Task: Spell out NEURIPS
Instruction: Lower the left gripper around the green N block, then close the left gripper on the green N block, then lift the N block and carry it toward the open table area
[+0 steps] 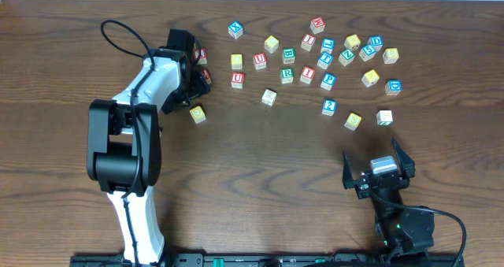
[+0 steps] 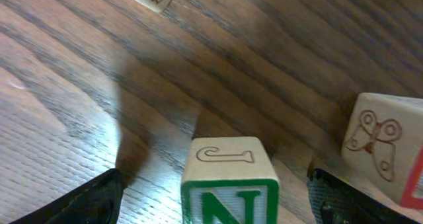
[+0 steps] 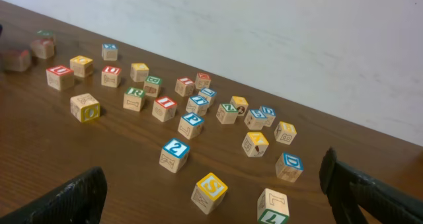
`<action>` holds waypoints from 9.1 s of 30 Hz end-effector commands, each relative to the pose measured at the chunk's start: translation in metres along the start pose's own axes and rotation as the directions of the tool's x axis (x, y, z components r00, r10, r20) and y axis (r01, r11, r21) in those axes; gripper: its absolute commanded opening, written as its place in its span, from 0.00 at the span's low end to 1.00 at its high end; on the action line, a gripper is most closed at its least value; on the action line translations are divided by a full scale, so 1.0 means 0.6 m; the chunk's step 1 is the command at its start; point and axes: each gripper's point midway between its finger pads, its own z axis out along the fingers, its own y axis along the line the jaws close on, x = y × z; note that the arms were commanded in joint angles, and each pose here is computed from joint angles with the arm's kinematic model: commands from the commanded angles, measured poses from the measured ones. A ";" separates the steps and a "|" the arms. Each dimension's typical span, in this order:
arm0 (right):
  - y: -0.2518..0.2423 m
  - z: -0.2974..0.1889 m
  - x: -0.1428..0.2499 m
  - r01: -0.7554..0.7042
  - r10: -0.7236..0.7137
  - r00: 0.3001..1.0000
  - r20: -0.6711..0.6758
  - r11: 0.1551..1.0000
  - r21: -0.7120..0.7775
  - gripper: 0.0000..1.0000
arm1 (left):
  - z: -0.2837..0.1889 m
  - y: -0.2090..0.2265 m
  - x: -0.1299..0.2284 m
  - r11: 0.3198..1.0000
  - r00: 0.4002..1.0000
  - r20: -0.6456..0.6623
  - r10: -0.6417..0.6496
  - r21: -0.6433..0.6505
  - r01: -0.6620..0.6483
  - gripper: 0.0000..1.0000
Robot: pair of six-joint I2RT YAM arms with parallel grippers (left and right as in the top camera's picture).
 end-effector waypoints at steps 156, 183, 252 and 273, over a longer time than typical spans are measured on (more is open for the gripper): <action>-0.007 0.000 0.003 -0.015 0.015 1.000 -0.006 1.000 0.020 0.99 | -0.028 -0.005 -0.015 1.000 0.999 0.036 0.003 0.018 -0.004 0.57; -0.007 0.000 0.003 -0.015 0.015 1.000 -0.006 1.000 0.020 0.99 | -0.010 -0.007 -0.013 1.000 0.999 0.027 0.024 0.011 -0.024 0.57; -0.007 0.000 0.003 -0.015 0.015 1.000 -0.006 1.000 0.020 0.99 | -0.275 -0.008 0.005 0.919 0.926 0.193 0.324 0.167 -0.356 0.28; -0.007 0.000 0.003 -0.015 0.015 1.000 -0.006 1.000 0.020 0.99 | -0.270 -0.035 0.158 0.824 0.840 0.088 0.536 0.162 -0.543 0.15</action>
